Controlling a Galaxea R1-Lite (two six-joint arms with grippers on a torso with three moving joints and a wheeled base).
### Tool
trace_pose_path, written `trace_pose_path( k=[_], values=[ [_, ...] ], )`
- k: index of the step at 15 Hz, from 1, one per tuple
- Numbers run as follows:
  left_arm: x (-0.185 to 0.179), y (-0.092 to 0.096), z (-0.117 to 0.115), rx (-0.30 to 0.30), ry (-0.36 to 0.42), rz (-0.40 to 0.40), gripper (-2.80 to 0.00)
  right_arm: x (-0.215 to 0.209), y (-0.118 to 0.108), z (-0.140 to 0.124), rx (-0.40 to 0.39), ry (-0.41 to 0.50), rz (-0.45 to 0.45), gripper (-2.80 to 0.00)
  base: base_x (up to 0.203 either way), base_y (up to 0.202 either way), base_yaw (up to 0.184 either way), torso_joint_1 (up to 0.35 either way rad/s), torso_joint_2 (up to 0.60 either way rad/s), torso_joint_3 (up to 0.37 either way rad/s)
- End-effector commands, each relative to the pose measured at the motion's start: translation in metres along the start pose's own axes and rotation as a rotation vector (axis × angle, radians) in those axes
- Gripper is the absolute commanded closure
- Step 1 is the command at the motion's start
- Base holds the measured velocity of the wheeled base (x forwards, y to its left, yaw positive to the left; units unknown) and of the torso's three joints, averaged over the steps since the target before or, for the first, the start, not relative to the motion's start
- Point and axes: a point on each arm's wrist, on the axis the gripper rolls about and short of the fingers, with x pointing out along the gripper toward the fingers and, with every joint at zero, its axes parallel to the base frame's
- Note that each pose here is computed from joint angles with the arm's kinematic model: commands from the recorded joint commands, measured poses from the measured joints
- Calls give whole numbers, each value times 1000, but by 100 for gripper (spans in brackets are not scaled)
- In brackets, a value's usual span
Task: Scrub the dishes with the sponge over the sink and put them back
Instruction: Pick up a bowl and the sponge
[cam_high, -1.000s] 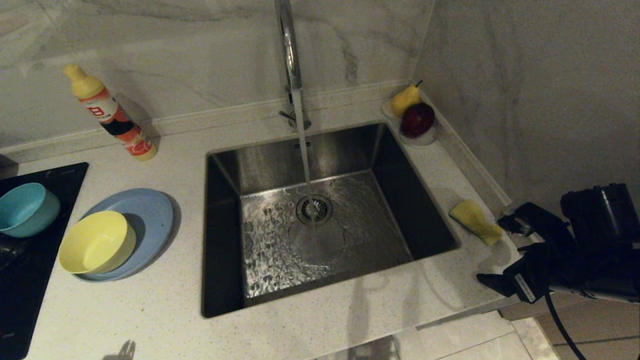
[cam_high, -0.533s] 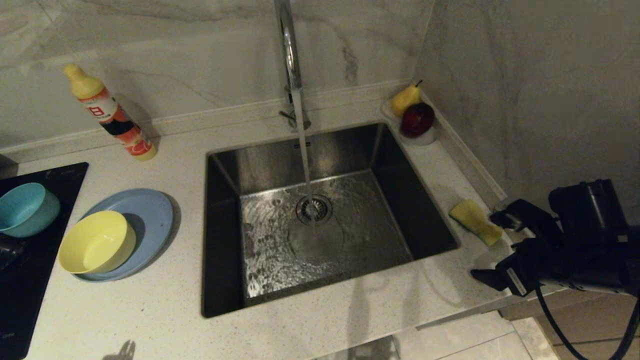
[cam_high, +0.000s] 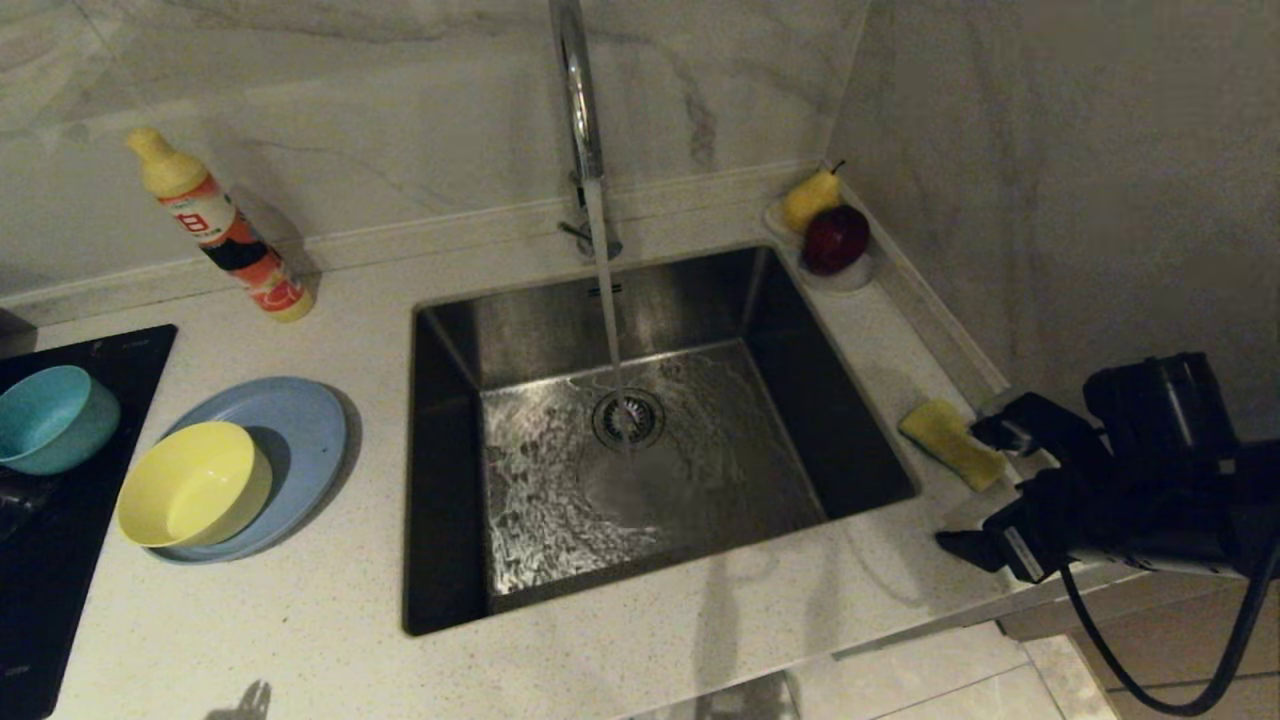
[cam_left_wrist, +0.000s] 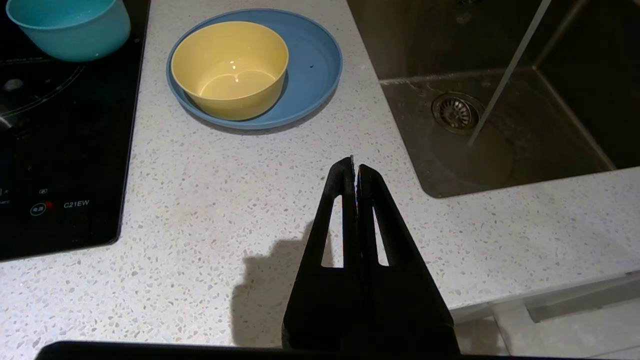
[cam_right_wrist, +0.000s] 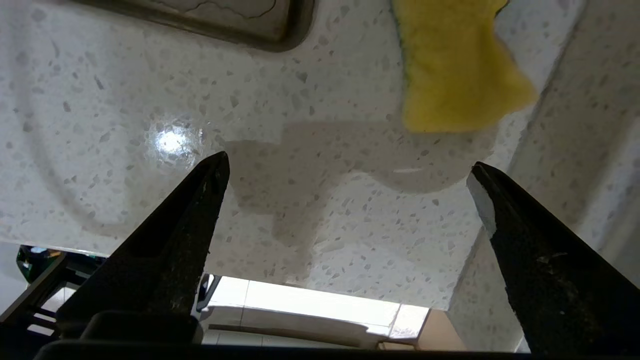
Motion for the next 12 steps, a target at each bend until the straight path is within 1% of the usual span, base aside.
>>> trace_pose_path(
  k=[1,8,12],
  values=[
    [2,0,-11,1,40,1,0,1,-4,1,-2,-5,-8,0,0,0,0,0,0,0],
    [2,0,-11,1,40,1,0,4,-14,-1,21,-4,-3,0,0,0,0,0,0,0],
    [2,0,-11,1,40,1,0,4,-14,-1,22,-5,1,0,0,0,0,0,0,0]
  ],
)
